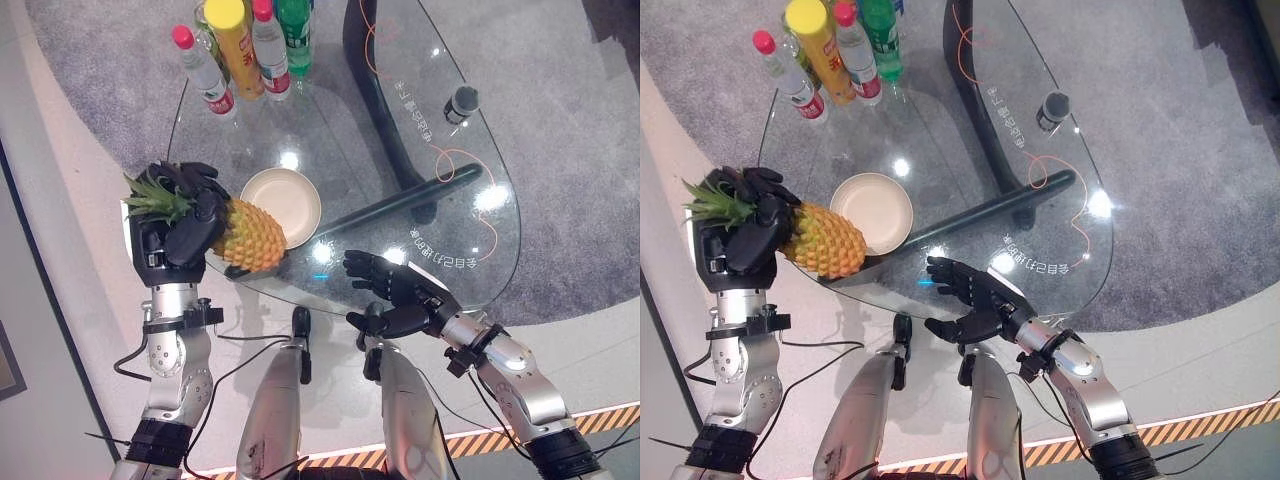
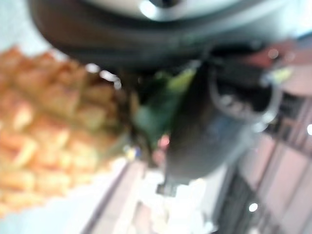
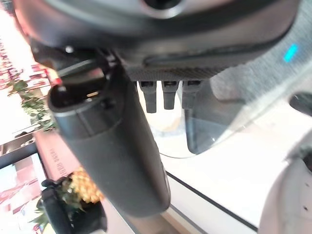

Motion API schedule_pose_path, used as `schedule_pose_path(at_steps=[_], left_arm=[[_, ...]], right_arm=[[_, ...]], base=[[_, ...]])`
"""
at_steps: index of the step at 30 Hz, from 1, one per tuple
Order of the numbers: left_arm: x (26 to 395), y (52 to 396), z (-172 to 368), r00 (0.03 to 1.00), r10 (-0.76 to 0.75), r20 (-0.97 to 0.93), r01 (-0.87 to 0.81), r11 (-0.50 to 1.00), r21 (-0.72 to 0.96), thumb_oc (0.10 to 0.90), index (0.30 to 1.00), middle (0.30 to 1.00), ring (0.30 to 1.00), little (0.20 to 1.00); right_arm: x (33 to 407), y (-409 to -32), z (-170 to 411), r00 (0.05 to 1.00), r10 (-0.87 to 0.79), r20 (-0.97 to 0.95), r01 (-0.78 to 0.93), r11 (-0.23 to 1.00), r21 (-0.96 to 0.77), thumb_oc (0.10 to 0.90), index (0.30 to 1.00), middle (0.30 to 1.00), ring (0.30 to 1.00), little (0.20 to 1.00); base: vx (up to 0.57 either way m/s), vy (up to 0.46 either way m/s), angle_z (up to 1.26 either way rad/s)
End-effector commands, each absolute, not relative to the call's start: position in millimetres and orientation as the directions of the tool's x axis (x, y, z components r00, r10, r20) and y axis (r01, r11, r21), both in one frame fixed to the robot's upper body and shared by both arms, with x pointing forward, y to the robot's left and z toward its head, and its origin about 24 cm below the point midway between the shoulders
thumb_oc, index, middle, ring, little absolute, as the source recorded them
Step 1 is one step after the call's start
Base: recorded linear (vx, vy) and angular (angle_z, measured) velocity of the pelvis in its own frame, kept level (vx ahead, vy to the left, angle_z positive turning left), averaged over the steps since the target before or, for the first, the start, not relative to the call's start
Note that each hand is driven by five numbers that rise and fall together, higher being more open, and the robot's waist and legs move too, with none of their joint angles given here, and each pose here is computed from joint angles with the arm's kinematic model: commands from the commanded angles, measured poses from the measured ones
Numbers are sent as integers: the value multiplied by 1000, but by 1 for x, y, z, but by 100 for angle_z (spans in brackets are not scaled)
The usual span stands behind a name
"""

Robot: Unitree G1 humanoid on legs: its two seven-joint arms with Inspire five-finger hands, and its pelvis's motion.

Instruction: Pick up the fruit to the plate

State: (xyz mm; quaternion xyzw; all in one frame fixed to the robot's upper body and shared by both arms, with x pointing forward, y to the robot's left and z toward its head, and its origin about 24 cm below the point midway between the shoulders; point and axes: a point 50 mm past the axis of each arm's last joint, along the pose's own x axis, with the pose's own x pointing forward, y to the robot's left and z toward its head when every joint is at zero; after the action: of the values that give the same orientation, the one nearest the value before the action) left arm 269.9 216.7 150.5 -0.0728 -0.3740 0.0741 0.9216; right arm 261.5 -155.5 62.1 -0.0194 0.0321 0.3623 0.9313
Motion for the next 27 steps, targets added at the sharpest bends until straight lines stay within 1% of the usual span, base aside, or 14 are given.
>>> schedule_pose_path(at_steps=[1, 2, 5, 6, 12, 18, 23, 24, 25, 27], left_arm=[[253, 204, 216, 352, 117, 929, -53, 993, -105, 100, 300, 300, 300, 200], [253, 203, 216, 346, 117, 931, -58, 993, -103, 100, 300, 300, 300, 200], [258, 197, 223, 289, 113, 951, -116, 990, -83, 100, 300, 300, 300, 200], [258, 196, 223, 286, 114, 952, -120, 989, -83, 100, 300, 300, 300, 200], [267, 188, 233, 195, 161, 968, -196, 973, -123, 100, 300, 300, 300, 200], [275, 183, 240, 144, 182, 973, -227, 963, -147, 100, 300, 300, 300, 200], [286, 178, 242, 100, 197, 975, -347, 926, -151, 100, 300, 300, 300, 200], [287, 178, 238, 112, 201, 973, -358, 922, -149, 100, 300, 300, 300, 200], [288, 180, 241, 87, 219, 972, -374, 911, -172, 100, 300, 300, 300, 200], [291, 182, 237, 85, 238, 968, -389, 902, -188, 100, 300, 300, 300, 200]], right_arm=[[261, -130, 90, 614, 786, 65, -788, 616, -7, 800, 900, 900, 900, 900], [261, -130, 90, 611, 789, 63, -790, 613, -6, 800, 900, 900, 900, 900], [264, -122, 84, 584, 811, 26, -811, 584, 18, 800, 900, 900, 900, 900], [264, -122, 84, 583, 812, 25, -813, 583, 18, 800, 900, 900, 900, 900], [268, -110, 79, 541, 841, -24, -840, 541, 38, 800, 900, 900, 900, 900], [275, -101, 83, 522, 852, -39, -851, 524, 38, 800, 900, 900, 900, 900], [279, -99, 85, 516, 855, -53, -855, 518, 27, 800, 900, 900, 900, 900], [276, -99, 81, 514, 855, -62, -855, 517, 40, 800, 900, 900, 900, 900], [279, -99, 85, 515, 855, -54, -856, 517, 26, 800, 900, 900, 900, 900], [278, -99, 82, 513, 856, -64, -856, 516, 36, 800, 900, 900, 900, 900]], base=[[-11, 45, 0], [-17, 57, 2], [-24, 72, -3], [-27, 88, -5], [-15, 80, -14], [-6, 70, -9], [18, 69, -4], [14, 52, -4], [63, 60, -7], [10, 46, -12]])
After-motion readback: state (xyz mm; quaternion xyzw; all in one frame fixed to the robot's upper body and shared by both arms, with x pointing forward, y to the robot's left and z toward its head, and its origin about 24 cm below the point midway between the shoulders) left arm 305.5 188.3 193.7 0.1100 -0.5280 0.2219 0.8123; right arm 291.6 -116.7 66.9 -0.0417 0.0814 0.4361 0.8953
